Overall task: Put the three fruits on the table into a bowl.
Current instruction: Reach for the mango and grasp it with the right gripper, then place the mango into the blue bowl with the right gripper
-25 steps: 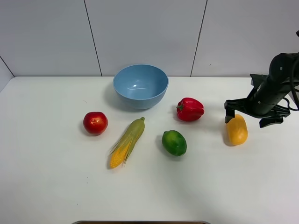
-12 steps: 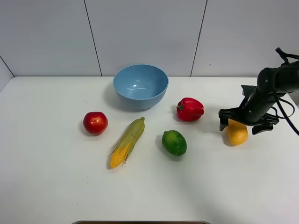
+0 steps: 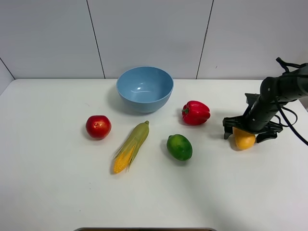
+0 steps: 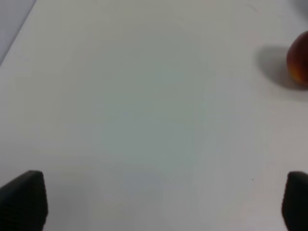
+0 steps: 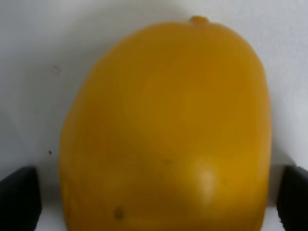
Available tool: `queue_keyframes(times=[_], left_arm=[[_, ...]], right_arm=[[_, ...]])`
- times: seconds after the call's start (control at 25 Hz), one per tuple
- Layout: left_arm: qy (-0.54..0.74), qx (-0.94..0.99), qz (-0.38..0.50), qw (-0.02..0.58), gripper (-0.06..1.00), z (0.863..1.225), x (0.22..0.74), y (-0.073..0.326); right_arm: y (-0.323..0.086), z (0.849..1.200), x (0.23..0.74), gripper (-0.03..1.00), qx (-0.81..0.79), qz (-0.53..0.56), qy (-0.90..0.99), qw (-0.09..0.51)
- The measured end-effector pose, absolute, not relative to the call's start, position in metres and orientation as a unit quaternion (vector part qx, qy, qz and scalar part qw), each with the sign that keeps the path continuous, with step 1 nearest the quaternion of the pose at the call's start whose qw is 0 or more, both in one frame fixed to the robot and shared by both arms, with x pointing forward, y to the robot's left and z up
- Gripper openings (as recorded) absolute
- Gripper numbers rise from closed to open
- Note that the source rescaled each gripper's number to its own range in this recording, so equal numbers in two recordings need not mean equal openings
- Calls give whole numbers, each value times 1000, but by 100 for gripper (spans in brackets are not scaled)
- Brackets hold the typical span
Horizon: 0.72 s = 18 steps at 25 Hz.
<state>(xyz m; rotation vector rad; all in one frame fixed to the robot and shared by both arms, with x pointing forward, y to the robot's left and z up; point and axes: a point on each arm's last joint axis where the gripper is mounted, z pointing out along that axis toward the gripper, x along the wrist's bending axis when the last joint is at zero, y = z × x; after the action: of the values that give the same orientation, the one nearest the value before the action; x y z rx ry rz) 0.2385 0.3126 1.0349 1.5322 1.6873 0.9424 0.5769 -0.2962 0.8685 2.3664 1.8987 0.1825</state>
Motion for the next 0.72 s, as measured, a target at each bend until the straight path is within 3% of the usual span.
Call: queue_keyframes(times=[0.16, 0.28, 0.32, 0.4, 0.44, 0.72], left_arm=[[645, 586, 361, 331, 100, 1035, 238, 313], [645, 586, 361, 331, 100, 1035, 238, 313], [645, 586, 361, 331, 100, 1035, 238, 313], [645, 586, 361, 331, 100, 1035, 238, 313], [645, 586, 361, 331, 100, 1035, 238, 313], [645, 586, 361, 331, 100, 1035, 238, 313]], right_arm=[[-296, 868, 577, 98, 778, 60, 624, 51], [-296, 868, 577, 80, 777, 62, 624, 53], [-296, 868, 577, 62, 777, 62, 624, 53], [-296, 868, 577, 0, 777, 62, 624, 53], [-296, 868, 577, 6, 777, 62, 624, 53], [-296, 868, 577, 4, 777, 62, 624, 53]])
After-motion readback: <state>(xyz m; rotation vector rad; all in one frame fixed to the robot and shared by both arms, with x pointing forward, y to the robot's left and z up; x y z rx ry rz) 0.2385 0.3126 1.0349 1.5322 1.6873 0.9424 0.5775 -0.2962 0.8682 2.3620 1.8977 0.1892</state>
